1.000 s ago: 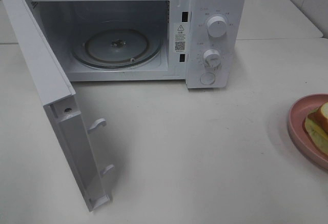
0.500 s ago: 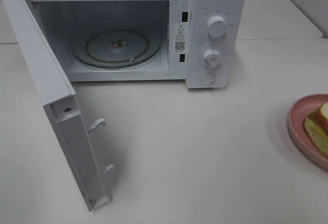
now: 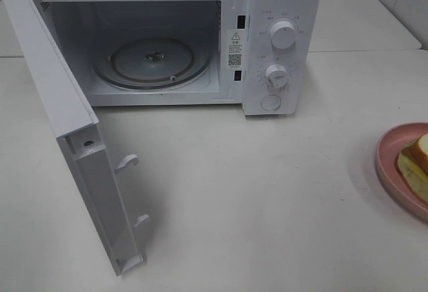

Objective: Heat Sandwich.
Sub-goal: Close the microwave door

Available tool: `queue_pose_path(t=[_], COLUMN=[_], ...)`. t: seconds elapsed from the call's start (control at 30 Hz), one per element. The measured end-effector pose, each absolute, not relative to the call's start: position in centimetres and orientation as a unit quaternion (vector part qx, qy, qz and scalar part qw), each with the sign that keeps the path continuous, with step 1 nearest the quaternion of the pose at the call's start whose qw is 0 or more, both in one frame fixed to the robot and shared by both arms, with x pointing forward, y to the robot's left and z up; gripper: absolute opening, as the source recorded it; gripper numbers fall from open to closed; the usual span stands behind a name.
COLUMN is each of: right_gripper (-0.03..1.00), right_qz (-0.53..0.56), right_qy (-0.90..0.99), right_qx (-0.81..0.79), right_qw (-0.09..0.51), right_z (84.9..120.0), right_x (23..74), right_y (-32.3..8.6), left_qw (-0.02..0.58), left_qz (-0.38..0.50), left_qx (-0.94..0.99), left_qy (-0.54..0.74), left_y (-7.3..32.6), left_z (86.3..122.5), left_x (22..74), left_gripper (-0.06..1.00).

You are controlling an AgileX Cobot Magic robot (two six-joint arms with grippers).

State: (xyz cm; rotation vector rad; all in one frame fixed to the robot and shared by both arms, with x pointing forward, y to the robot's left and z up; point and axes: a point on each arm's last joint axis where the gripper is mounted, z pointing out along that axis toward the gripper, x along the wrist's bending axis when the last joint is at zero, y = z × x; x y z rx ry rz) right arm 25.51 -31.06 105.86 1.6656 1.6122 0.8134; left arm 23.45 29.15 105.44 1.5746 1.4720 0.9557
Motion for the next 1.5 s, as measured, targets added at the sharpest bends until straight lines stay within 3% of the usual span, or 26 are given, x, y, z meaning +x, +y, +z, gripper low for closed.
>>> queue_pose_path(t=[0.33,1.5], right_gripper=[0.77,0.77], right_qz=[0.334,0.334], right_qy=[0.585,0.597], right_qx=[0.642,0.632], right_qw=[0.365,0.364], right_z=[104.9,104.8], right_x=[22.9,22.9], right_y=[-30.7,-30.5], left_qw=[0.382,0.382], left_qz=[0.375,0.375], left_qx=[0.617,0.617], left_qy=[0.577,0.577], left_y=[29.2,29.2], left_z=[105.4,105.4], left_x=[23.5,23.5], left_gripper=[0.99,0.99])
